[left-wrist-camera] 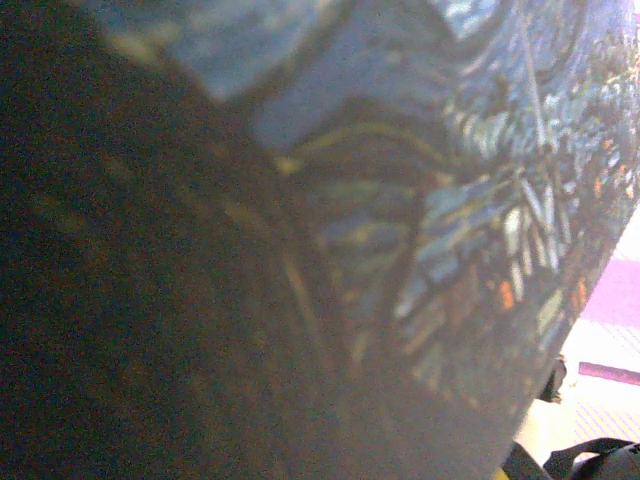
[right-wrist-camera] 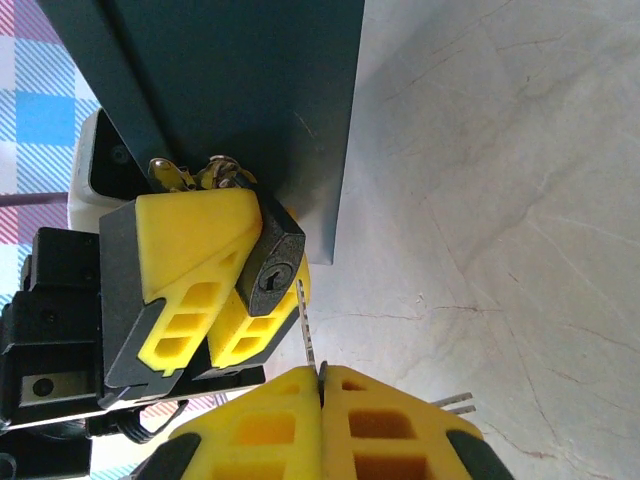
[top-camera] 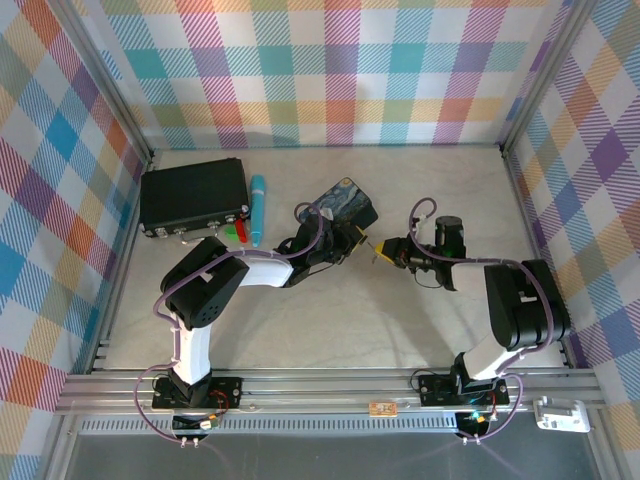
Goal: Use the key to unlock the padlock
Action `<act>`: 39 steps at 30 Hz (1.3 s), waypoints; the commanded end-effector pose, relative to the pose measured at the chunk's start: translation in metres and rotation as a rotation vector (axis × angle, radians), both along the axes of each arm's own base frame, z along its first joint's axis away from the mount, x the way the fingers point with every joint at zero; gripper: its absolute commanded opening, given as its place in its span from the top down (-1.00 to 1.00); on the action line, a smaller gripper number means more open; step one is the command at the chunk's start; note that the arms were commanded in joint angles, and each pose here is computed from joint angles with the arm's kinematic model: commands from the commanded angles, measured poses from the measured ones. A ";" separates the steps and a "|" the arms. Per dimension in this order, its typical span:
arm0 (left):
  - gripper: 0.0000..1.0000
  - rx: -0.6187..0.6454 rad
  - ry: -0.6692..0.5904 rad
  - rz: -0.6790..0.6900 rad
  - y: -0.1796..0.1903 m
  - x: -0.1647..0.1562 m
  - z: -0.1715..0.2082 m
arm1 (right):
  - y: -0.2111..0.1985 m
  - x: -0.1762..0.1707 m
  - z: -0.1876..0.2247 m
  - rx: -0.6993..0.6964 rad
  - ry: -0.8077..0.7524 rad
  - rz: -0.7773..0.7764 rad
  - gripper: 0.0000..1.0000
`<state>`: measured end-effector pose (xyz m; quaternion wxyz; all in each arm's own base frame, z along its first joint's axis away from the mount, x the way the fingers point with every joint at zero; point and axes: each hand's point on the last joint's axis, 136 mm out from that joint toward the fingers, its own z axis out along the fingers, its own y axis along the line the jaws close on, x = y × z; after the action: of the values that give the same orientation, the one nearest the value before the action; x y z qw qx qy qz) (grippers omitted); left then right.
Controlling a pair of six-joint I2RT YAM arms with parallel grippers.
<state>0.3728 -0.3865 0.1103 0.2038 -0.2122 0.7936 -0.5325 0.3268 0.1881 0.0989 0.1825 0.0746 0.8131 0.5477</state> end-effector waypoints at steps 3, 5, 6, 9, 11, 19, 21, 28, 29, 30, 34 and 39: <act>1.00 -0.076 -0.033 -0.014 -0.004 -0.001 0.026 | 0.011 0.006 0.016 0.036 -0.060 0.042 1.00; 1.00 -0.074 -0.031 -0.016 -0.004 -0.001 0.025 | 0.012 0.006 0.016 0.036 -0.061 0.046 1.00; 1.00 -0.075 -0.030 -0.016 -0.004 -0.001 0.024 | 0.012 0.006 0.017 0.037 -0.062 0.046 1.00; 1.00 -0.074 -0.029 -0.018 -0.004 -0.001 0.023 | 0.013 0.005 0.015 0.036 -0.056 0.047 1.00; 1.00 -0.079 -0.031 -0.023 -0.006 -0.002 0.024 | 0.013 0.007 0.016 0.043 -0.061 0.048 1.00; 1.00 -0.085 -0.046 -0.051 -0.009 -0.006 0.030 | 0.015 0.014 0.020 0.050 -0.070 0.055 1.00; 1.00 -0.085 -0.045 -0.059 -0.009 -0.008 0.029 | 0.016 0.016 0.022 0.051 -0.070 0.056 1.00; 1.00 -0.110 -0.056 -0.118 -0.018 -0.016 0.034 | 0.018 0.022 0.022 0.059 -0.043 0.076 1.00; 1.00 -0.113 -0.058 -0.126 -0.019 -0.017 0.035 | 0.019 0.022 0.021 0.060 -0.036 0.081 1.00; 1.00 -0.117 -0.063 -0.138 -0.020 -0.019 0.037 | 0.019 0.023 0.021 0.059 -0.031 0.086 1.00; 1.00 -0.124 -0.073 -0.170 -0.022 -0.024 0.038 | 0.017 0.026 0.018 0.059 0.003 0.097 1.00; 1.00 -0.130 -0.081 -0.207 -0.026 -0.027 0.037 | 0.016 0.028 0.018 0.080 0.052 0.110 1.00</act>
<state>0.3800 -0.3815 0.1167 0.2130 -0.2065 0.7860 -0.5424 0.3426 0.2013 0.1080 0.1158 0.0652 0.8004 0.5845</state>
